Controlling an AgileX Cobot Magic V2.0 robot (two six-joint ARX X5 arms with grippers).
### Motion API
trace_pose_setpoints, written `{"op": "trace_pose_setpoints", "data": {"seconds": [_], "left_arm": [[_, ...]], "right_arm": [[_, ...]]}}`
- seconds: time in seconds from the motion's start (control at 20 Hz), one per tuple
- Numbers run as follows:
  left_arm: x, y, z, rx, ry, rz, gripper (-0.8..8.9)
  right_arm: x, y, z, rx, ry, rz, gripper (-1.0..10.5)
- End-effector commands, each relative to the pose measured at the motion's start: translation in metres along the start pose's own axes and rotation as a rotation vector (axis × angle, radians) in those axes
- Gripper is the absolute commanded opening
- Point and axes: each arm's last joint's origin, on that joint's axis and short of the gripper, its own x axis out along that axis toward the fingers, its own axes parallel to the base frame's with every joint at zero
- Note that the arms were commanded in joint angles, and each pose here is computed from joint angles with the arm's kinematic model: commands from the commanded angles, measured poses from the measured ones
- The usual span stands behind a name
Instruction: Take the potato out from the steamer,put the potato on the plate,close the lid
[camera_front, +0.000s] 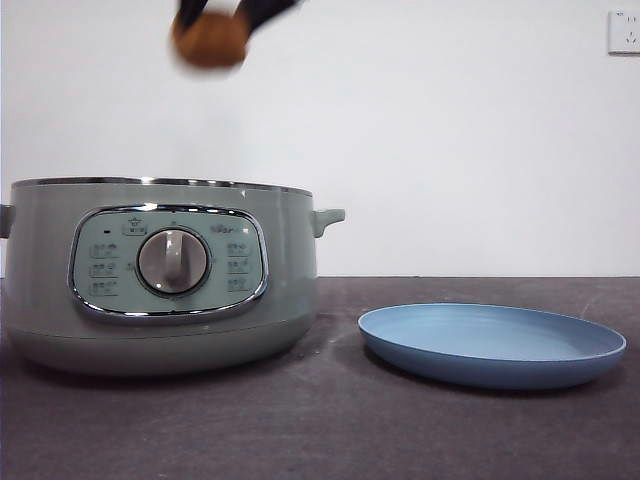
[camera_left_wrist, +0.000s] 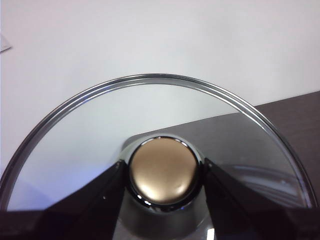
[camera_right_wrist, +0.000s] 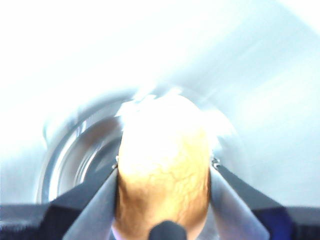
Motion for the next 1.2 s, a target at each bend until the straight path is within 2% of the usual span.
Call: {"op": "trace_pose_setpoints", "data": {"seconds": [0.05,0.25,0.3,0.45,0.65,0.8,0.9,1.05,1.2], "left_arm": [[-0.006,0.000,-0.003,0.015,0.007,-0.100,-0.09],[-0.007,-0.005,-0.002,0.013,-0.026,-0.290,-0.09],[-0.008,-0.006,-0.002,0.012,-0.035,-0.334,-0.09],[-0.008,-0.009,-0.001,0.011,-0.050,-0.410,-0.09],[-0.006,-0.010,-0.001,0.015,-0.047,-0.421,-0.09],[-0.006,-0.010,-0.001,0.015,-0.047,-0.421,-0.09],[-0.006,-0.010,-0.001,0.015,-0.047,-0.421,-0.09],[-0.006,-0.010,-0.001,0.015,-0.046,-0.422,-0.09],[-0.005,-0.011,-0.001,0.016,-0.043,-0.422,-0.09]], "right_arm": [[-0.065,-0.018,0.001,0.034,-0.075,-0.061,-0.1],[-0.134,-0.052,-0.022,0.151,-0.025,-0.304,-0.1],[-0.143,-0.061,-0.026,0.209,-0.035,-0.356,-0.1],[-0.162,-0.085,-0.036,0.316,-0.056,-0.431,-0.1],[-0.161,-0.109,-0.048,0.411,-0.017,-0.488,-0.1],[-0.144,-0.121,-0.060,0.461,0.062,-0.488,-0.1],[-0.126,-0.126,-0.069,0.476,0.133,-0.450,-0.1],[-0.094,-0.127,-0.086,0.506,0.239,-0.300,-0.1],[-0.064,-0.125,-0.106,0.527,0.359,-0.208,-0.1]]}}
